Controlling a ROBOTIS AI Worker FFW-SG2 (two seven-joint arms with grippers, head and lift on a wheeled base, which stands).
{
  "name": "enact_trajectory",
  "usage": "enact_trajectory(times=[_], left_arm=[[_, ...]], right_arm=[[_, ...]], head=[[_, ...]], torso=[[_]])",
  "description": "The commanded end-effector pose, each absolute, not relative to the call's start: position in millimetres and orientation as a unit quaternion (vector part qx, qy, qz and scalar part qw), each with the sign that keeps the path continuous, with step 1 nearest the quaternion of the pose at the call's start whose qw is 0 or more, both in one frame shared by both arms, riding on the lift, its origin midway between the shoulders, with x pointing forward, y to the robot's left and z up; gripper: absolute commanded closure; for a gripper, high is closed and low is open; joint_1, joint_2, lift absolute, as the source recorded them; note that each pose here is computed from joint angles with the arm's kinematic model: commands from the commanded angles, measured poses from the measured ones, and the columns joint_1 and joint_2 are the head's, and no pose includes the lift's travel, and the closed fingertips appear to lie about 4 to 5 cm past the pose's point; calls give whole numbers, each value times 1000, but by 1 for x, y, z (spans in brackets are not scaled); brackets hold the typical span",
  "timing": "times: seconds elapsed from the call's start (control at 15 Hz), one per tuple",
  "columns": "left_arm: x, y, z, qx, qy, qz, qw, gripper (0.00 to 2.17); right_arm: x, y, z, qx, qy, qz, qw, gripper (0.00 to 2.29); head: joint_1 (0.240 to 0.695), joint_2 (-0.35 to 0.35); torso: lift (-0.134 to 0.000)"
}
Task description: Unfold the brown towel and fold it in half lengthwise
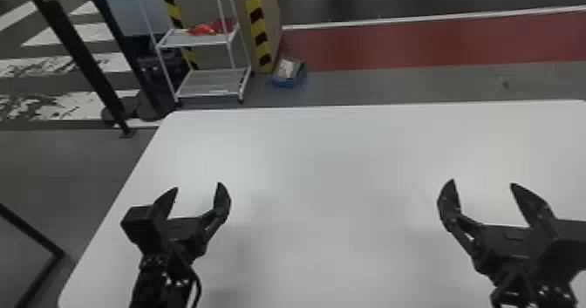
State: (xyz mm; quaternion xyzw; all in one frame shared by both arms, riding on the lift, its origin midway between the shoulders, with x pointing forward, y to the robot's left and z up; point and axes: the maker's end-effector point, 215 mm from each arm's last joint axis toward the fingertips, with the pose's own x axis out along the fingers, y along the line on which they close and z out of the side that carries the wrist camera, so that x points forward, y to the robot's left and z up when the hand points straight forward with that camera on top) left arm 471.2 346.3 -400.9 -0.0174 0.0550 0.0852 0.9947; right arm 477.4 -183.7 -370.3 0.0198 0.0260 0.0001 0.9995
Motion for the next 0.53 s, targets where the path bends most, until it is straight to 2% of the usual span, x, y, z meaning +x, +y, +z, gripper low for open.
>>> enact_trajectory(times=[0.0,0.47], left_arm=[[471,345,-402,-19,56,85,995,76],[471,345,-403,-19,57,83,995,80]], right_arm=[[478,-183,-370,22,26,-1,999,73],[478,-184,-371,23,28,-2,999,73]], head=[[695,189],[695,188]], torso=[[-123],[-123]])
